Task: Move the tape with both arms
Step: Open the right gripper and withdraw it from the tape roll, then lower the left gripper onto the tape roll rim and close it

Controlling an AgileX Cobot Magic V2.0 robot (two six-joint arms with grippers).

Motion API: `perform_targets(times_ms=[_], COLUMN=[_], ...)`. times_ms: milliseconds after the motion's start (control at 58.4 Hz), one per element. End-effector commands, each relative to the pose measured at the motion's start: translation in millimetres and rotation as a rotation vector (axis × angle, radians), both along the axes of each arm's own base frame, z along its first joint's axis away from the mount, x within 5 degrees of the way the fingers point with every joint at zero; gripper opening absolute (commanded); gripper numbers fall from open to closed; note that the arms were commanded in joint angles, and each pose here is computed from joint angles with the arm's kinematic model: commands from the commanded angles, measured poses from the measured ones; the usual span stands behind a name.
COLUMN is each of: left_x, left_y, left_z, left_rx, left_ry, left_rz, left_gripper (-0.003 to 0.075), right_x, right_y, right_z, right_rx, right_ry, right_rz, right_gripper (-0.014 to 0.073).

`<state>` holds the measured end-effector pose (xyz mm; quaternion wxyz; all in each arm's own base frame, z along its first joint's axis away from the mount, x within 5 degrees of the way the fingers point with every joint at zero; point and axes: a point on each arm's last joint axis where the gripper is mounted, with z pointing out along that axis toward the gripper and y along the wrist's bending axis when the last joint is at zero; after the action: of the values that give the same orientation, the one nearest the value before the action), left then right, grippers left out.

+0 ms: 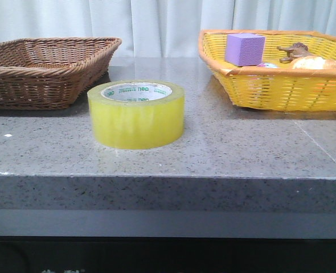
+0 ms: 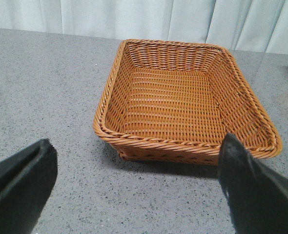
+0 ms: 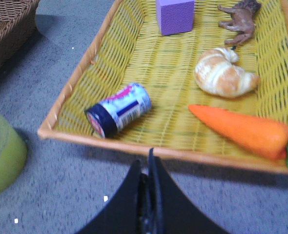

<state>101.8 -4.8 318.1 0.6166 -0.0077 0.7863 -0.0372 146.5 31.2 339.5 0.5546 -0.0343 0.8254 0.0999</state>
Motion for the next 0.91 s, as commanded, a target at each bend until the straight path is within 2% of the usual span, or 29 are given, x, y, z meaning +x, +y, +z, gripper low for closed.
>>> perform_targets(times_ms=[0,240,360,463,617,754,891], left_x=[2,2,2,3,17,43,72], left_y=[1,1,1,-1,-9,-29,-58], left_z=[18,18,19,18,16,15,11], left_rx=[-0.016,-0.016,-0.018,-0.061,-0.004,-0.06,-0.123], left_ry=[-0.103,-0.101,-0.11,-0.094,0.107,0.314,0.464], left_rz=[0.009,0.008,0.009,0.004,-0.078,-0.194,-0.312], left_gripper=[0.0658,0.0658,0.0658,0.0658,0.0658,0.0658,0.0658], right_x=[-22,-71,-81,-81,-81,-81,-81], right_y=[-6,-16,-18,-18,-18,-18,-18], right_z=[-1,-33,-37,-37,-37,-37,-37], right_rx=[0.015,0.041,0.049,0.049,0.05,0.049,0.049], right_ry=[-0.175,-0.307,-0.347,-0.347,-0.349,-0.35,-0.35], right_rz=[-0.013,-0.015,-0.016,-0.016,-0.016,-0.016,-0.016], right_gripper=[-0.009,-0.009,-0.009,-0.009,-0.009,-0.009,-0.009])
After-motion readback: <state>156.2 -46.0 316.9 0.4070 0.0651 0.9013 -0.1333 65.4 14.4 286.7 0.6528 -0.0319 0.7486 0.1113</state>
